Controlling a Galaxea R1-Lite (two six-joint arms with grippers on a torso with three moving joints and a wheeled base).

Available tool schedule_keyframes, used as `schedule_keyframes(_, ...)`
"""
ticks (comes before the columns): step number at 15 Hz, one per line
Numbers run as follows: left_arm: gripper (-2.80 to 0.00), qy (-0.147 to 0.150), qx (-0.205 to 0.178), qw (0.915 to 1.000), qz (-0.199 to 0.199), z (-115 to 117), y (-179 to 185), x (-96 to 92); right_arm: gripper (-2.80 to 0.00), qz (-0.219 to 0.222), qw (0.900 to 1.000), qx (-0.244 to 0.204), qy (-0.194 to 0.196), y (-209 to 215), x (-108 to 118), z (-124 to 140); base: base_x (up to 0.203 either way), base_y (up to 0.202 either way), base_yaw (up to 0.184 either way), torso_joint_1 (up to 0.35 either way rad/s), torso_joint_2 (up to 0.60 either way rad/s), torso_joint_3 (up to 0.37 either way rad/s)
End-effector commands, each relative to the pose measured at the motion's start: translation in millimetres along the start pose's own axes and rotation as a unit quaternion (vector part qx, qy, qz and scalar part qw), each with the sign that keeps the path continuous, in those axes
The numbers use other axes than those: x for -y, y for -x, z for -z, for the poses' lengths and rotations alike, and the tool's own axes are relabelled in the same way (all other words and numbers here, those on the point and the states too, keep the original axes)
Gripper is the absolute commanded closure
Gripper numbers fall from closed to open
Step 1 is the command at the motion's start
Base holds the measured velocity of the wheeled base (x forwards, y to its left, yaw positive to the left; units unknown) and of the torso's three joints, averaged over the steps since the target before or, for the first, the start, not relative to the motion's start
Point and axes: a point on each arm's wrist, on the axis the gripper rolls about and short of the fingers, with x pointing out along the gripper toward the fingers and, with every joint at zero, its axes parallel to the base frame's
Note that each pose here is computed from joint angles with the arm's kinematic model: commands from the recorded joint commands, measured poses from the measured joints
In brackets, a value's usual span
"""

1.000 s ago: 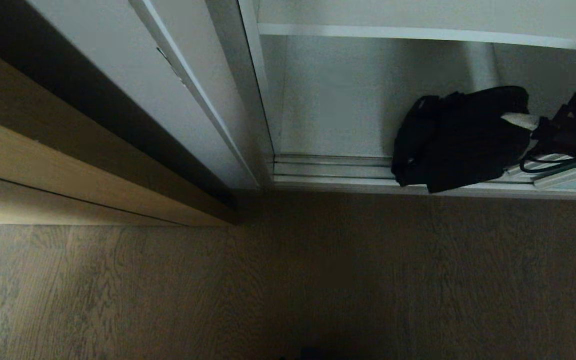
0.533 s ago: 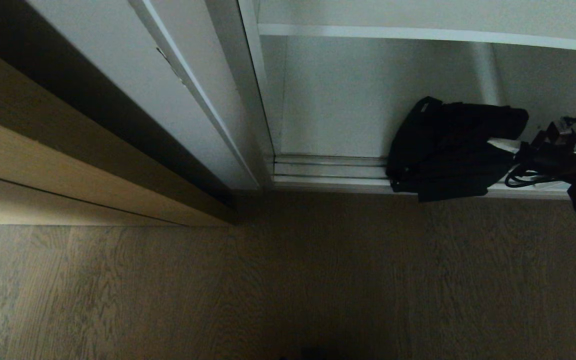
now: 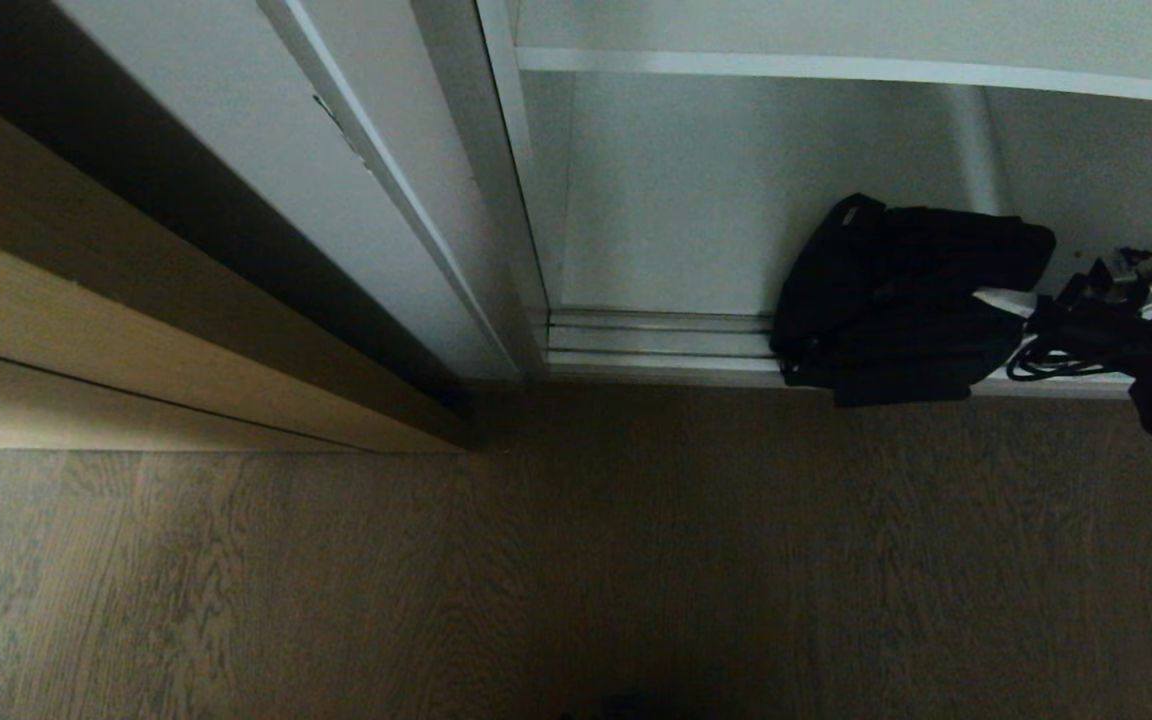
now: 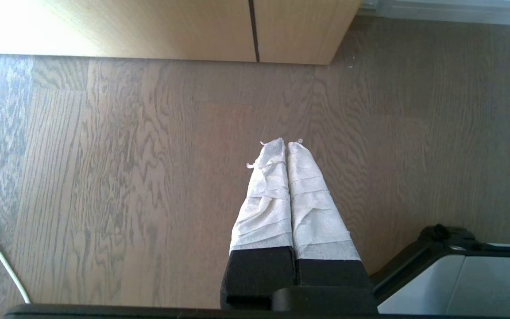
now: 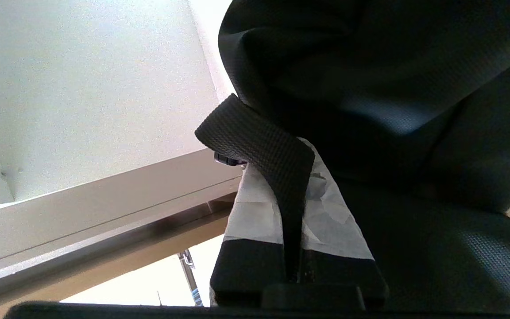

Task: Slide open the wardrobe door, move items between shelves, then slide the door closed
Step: Place the bag on the lower shelf

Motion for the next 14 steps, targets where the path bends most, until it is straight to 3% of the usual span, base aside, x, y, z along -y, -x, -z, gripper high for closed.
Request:
schedule_keyframes(1, 0.0, 0.0, 0.0, 1.0, 0.0, 0, 0, 0.0, 0.0, -0.005, 1.0, -0.005, 0.001, -1, -7, 1, 0.0, 0.0, 0.0, 0.0, 0.0, 0.0)
schedule_keyframes(14, 0.0, -0.008, 0.002, 1.0, -0.001, 0, -1, 0.0, 0.0, -0.013, 1.0, -0.007, 0.011, -4, -16, -2, 0.0, 0.0, 0.0, 0.0, 0.0, 0.0)
